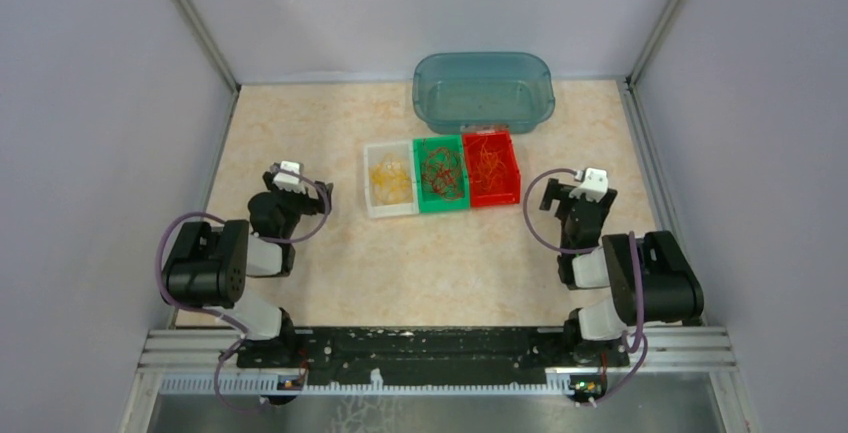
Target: Untangle the cables
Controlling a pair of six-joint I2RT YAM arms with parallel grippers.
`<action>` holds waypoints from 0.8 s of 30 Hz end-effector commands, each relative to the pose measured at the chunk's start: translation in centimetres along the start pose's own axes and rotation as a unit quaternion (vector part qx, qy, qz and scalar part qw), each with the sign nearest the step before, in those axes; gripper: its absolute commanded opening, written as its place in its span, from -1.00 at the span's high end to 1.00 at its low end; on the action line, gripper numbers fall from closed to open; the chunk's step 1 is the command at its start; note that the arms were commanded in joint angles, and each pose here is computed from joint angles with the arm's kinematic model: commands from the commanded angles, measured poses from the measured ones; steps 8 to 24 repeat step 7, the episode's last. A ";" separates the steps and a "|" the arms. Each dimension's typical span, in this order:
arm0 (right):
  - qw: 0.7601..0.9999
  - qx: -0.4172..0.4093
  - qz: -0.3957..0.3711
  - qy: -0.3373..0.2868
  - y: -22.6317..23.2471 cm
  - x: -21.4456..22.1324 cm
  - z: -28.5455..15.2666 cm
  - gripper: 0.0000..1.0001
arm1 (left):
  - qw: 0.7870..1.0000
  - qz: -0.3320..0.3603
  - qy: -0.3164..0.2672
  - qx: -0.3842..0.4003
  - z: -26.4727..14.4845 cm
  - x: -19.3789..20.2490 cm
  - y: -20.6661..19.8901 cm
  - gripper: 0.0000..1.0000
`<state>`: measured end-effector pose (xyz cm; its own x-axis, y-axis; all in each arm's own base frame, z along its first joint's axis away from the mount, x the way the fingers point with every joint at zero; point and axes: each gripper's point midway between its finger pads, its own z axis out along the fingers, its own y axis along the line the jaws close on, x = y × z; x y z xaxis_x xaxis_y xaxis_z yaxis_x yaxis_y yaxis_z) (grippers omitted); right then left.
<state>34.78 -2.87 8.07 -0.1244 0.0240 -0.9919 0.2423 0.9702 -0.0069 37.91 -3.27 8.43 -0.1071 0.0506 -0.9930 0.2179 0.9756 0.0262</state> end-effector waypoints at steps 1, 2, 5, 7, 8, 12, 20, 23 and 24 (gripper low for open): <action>0.999 -0.020 0.008 -0.042 0.9 -2.8 0.9 -0.98 | 1.000 0.006 -0.007 -0.001 0.1 -0.4 0.0 -0.99; 0.999 -0.020 0.008 -0.041 0.9 -2.7 0.9 -0.98 | 1.000 0.006 -0.008 -0.001 0.1 -0.4 0.1 -0.99; 0.999 -0.021 0.008 -0.039 1.0 -2.7 1.0 -0.98 | 1.000 0.006 -0.008 -0.002 0.1 -0.4 0.1 -0.99; 0.999 -0.021 0.008 -0.040 1.0 -2.7 0.9 -0.98 | 1.000 0.006 -0.008 -0.002 0.1 -0.4 0.1 -0.99; 0.999 -0.021 0.008 -0.040 1.0 -2.7 0.9 -0.98 | 1.000 0.006 -0.008 -0.002 0.1 -0.4 0.1 -0.99; 0.999 -0.021 0.008 -0.040 1.0 -2.7 0.9 -0.98 | 1.000 0.006 -0.008 -0.002 0.1 -0.4 0.1 -0.99; 0.999 -0.021 0.008 -0.040 1.0 -2.7 0.9 -0.98 | 1.000 0.006 -0.008 -0.002 0.1 -0.4 0.1 -0.99; 0.999 -0.021 0.008 -0.040 1.0 -2.7 0.9 -0.98 | 1.000 0.006 -0.008 -0.002 0.1 -0.4 0.1 -0.99; 0.999 -0.021 0.008 -0.040 1.0 -2.7 0.9 -0.98 | 1.000 0.006 -0.008 -0.002 0.1 -0.4 0.1 -0.99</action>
